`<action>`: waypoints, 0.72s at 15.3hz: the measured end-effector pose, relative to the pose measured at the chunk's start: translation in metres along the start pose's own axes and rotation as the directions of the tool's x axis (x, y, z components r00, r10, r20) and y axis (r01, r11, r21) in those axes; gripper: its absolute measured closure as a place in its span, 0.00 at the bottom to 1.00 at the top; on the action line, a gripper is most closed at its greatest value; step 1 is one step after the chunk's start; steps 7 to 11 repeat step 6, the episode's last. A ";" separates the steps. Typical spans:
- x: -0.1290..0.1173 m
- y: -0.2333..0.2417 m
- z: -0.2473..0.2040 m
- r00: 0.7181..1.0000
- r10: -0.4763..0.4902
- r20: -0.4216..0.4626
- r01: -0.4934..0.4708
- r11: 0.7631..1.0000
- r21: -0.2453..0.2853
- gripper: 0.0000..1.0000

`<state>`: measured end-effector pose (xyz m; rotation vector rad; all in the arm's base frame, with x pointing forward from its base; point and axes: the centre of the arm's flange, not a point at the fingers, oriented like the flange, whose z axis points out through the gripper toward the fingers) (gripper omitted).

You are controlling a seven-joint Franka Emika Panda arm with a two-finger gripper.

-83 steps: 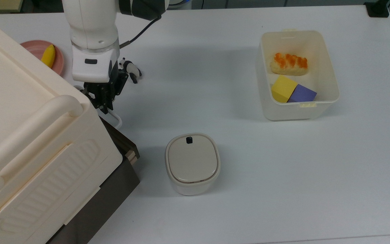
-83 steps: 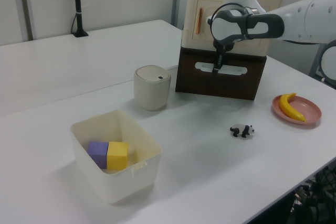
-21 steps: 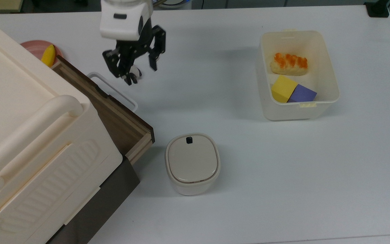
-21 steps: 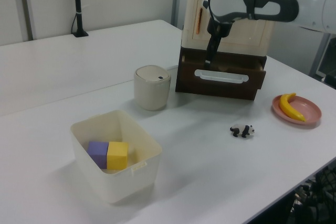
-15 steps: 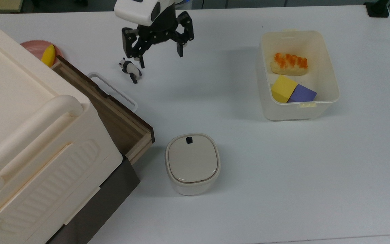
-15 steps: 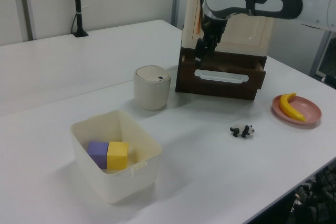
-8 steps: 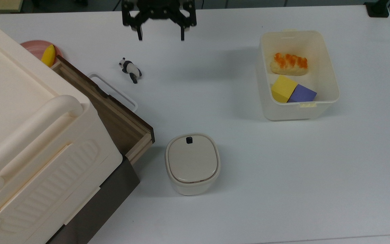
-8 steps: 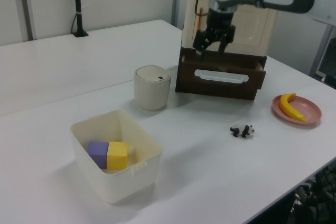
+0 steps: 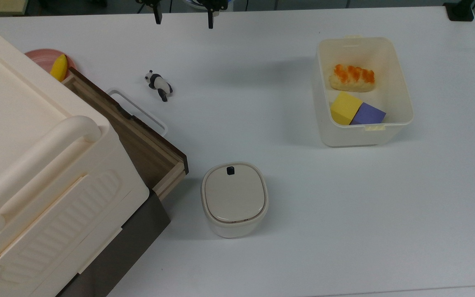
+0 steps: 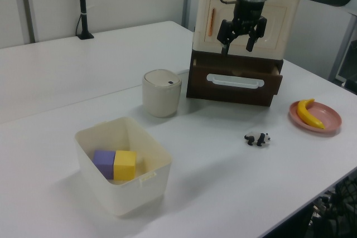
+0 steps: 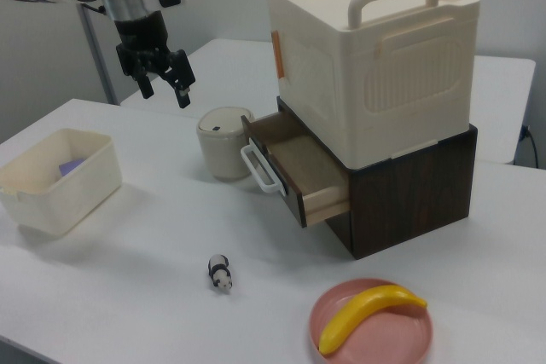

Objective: Slide the drawer open

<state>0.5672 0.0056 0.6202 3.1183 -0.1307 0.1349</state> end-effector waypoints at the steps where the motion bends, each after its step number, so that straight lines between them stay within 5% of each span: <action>1: 0.000 -0.001 0.001 1.000 0.003 0.002 -0.003 1.000 0.005 0.00; 11: 0.000 -0.003 0.003 1.000 0.004 0.008 -0.004 1.000 0.016 0.00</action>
